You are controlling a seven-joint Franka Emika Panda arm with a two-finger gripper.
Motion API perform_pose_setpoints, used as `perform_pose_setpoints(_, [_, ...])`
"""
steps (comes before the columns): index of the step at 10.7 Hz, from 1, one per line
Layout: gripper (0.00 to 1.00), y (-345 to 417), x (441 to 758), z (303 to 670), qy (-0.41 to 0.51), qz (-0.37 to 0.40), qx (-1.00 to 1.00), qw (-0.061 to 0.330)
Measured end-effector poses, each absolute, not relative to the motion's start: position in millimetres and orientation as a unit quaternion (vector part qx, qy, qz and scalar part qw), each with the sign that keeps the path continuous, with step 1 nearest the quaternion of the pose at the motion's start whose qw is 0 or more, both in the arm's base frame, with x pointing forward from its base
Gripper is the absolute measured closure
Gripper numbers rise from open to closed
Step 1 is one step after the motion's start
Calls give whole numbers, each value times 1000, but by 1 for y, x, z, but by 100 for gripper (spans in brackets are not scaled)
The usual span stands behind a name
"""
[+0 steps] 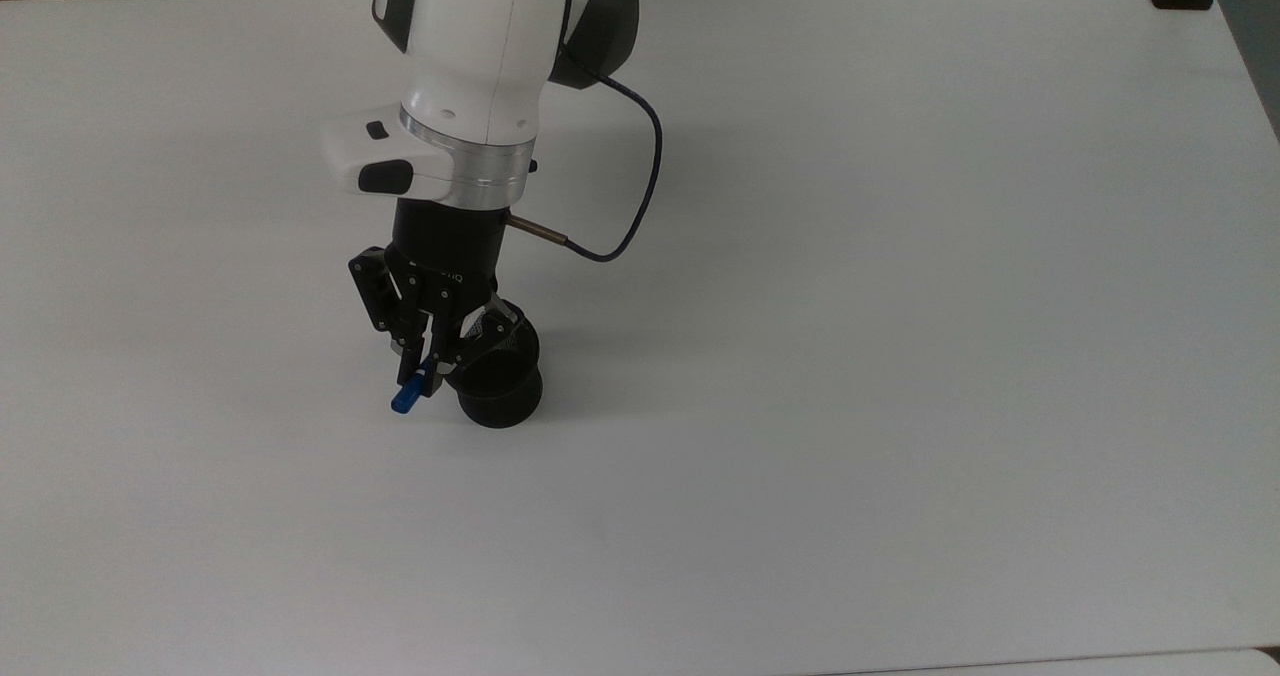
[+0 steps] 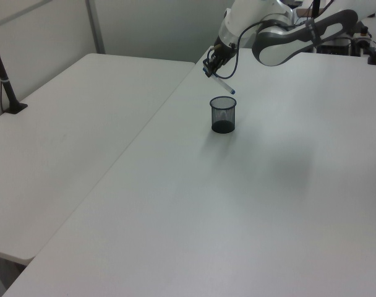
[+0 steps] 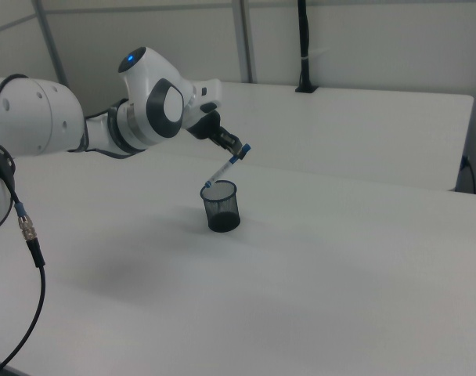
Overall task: Insert the marker
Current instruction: 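Lift the marker and carry it over the black mesh cup, then lower the marker into the cup and open the gripper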
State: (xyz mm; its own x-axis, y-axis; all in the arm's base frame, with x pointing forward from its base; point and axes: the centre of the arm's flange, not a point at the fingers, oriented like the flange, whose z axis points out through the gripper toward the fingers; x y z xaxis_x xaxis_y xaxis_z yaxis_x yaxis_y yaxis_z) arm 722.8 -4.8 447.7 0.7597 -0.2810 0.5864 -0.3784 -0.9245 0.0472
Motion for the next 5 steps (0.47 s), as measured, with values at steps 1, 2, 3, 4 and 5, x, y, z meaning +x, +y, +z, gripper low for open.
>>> perform_pose_setpoints(1, [84, -2, 724, 438, -173, 294, 936, 85])
perform_pose_setpoints(2, [84, 3, 727, 427, -167, 295, 937, 83])
perform_pose_setpoints(3, [84, 5, 729, 417, -164, 295, 938, 79])
perform_pose_setpoints(4, [84, 6, 730, 411, -163, 294, 939, 78])
perform_pose_setpoints(5, [84, 6, 730, 408, -166, 293, 938, 77])
